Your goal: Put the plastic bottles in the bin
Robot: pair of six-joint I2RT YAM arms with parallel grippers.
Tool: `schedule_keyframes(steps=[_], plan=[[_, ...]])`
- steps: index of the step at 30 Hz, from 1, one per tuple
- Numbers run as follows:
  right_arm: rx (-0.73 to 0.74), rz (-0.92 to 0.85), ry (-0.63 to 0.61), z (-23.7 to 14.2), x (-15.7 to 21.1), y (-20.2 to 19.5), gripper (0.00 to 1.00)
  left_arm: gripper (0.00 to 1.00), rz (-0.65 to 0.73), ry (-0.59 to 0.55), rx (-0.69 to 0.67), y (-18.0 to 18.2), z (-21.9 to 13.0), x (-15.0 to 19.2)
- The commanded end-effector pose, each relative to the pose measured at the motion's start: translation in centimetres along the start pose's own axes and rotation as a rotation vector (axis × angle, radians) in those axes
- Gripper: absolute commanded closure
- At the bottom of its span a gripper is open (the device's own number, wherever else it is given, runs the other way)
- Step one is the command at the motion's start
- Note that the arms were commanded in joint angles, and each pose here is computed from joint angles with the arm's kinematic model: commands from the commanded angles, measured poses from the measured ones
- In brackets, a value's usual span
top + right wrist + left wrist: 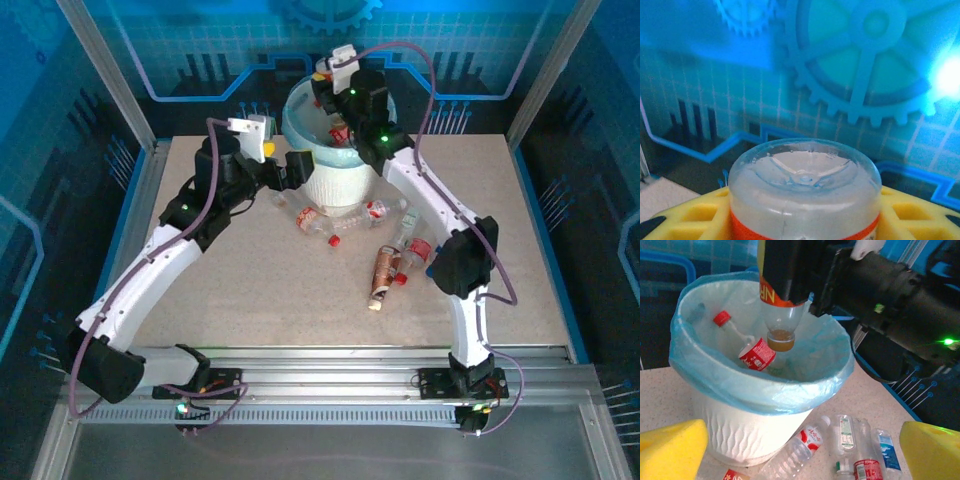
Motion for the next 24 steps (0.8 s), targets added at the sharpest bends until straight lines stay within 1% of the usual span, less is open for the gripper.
schedule_keyframes(steps=[1, 4, 5, 8, 10, 15, 18, 24], plan=[[0.047, -0.013, 0.015, -0.1, -1.2, -0.7, 0.46, 0.01, -0.029, -0.034, -0.004, 0.2, -1.0, -0.3], [0.067, -0.011, 0.056, -0.1, -0.4, -0.9, 0.42, 0.01, -0.044, -0.027, 0.004, 0.2, -0.9, 0.2], [0.075, -0.004, 0.066, -0.2, -0.3, -1.0, 0.39, 0.01, -0.046, -0.027, 0.005, 0.2, -0.9, 0.3], [0.051, 0.0, 0.087, -0.5, -0.3, -0.7, 0.33, 0.01, -0.049, -0.022, 0.002, 0.2, -1.0, 0.4], [0.053, -0.003, 0.091, -0.8, -0.4, -0.5, 0.31, 0.01, -0.053, -0.025, 0.005, 0.2, -1.1, 0.4], [0.075, 0.004, 0.103, -1.4, -0.8, -0.6, 0.3, 0.01, -0.059, -0.042, 0.013, 0.0, -1.9, 0.1], [0.076, 0.006, 0.108, -1.8, -0.9, -0.7, 0.33, 0.01, -0.063, -0.042, 0.014, 0.0, -2.2, 0.3], [0.072, 0.01, 0.128, -1.7, -0.4, -0.7, 0.34, 0.01, -0.068, -0.043, 0.008, 0.0, -2.6, 0.7]])
Point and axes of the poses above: each hand's point on the last joint's axis, 136 mm out from that joint toward the fingers, its own z axis out along the fingers, its own y axis along the line the jaws close on, x = y × z, the point moved 8 cm from there along -z, back along the fingers, and after that the axes turned 11 degrees about z, right-handed, at the moved point
